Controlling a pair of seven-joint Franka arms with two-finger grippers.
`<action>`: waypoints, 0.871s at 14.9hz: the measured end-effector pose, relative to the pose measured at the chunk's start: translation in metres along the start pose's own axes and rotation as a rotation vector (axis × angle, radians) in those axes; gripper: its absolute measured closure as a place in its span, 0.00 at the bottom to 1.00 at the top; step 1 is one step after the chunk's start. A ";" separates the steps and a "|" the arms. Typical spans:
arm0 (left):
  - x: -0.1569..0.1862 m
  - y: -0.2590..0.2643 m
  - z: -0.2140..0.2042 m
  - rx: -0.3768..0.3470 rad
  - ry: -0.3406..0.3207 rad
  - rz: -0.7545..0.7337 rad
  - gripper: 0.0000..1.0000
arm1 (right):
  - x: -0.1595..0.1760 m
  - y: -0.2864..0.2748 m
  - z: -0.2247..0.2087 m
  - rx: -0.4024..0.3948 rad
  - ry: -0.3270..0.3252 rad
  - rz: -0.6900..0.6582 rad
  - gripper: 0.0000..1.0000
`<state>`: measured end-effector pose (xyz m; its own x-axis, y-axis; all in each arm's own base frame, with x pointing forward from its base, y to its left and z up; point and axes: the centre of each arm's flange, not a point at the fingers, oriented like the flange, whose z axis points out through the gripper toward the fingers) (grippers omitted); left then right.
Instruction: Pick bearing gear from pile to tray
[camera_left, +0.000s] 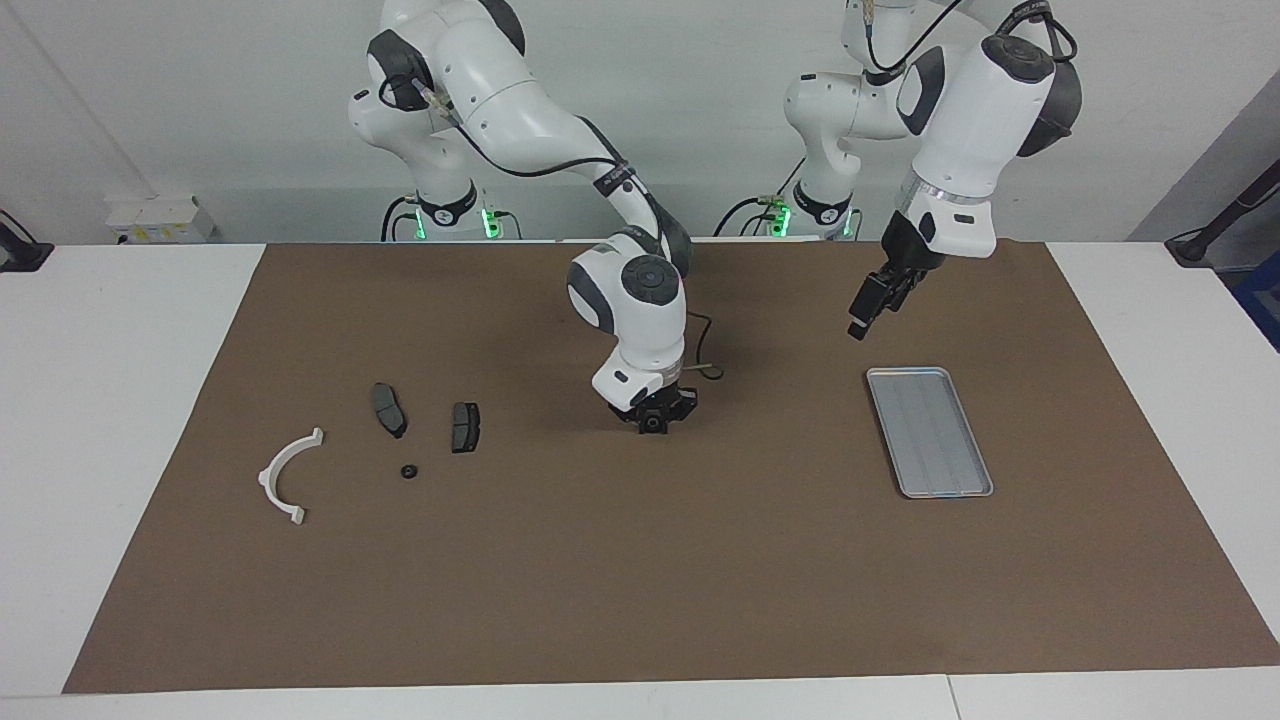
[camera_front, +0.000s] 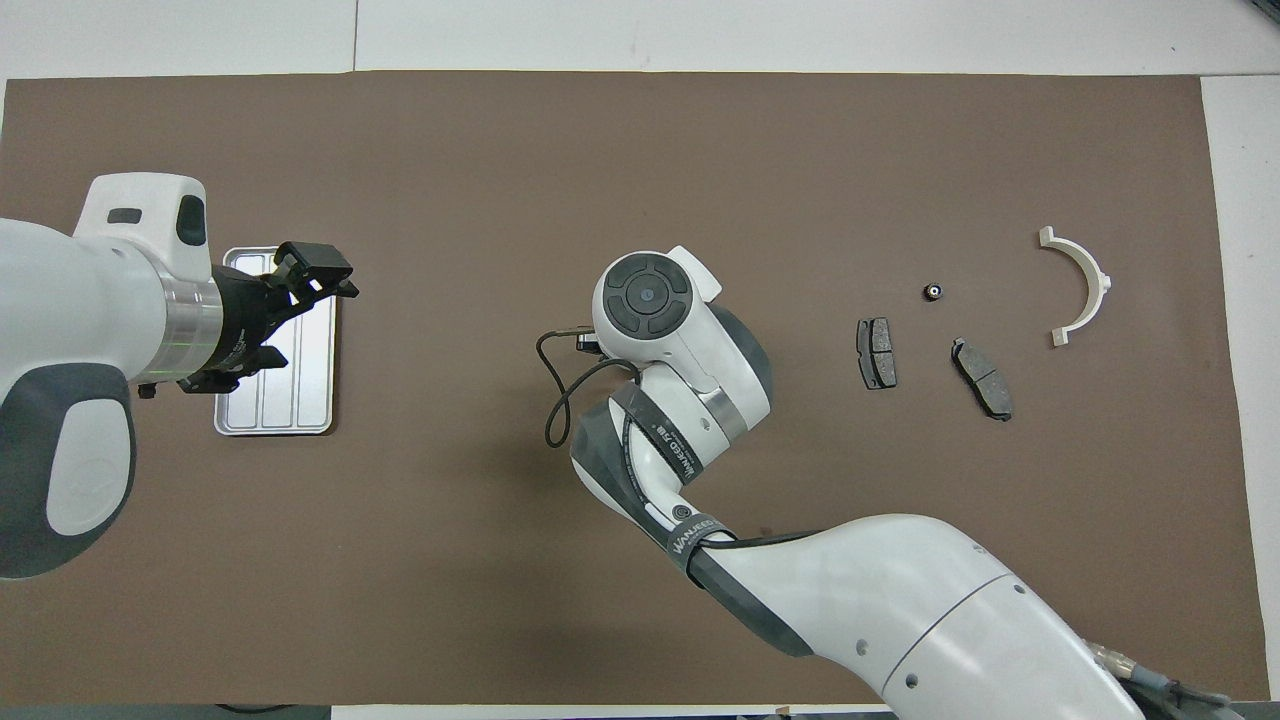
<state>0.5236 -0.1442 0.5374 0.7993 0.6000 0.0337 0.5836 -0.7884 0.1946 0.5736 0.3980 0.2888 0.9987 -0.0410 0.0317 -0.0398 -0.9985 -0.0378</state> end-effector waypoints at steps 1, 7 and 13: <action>-0.005 0.005 0.006 0.007 -0.008 0.012 0.00 | 0.000 0.000 0.000 0.000 0.000 0.000 0.65; -0.013 0.056 0.054 0.044 -0.045 0.064 0.00 | 0.025 0.026 -0.023 -0.017 0.001 0.043 0.09; -0.027 0.107 0.104 0.117 -0.068 0.144 0.00 | 0.107 0.191 -0.115 -0.025 0.058 -0.067 0.00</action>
<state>0.5793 -0.2584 0.4552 0.8815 0.4720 -0.0144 0.4716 -0.8784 0.0777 0.6691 0.1989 0.3997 0.9955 0.0251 0.0909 0.0260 -0.9996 -0.0091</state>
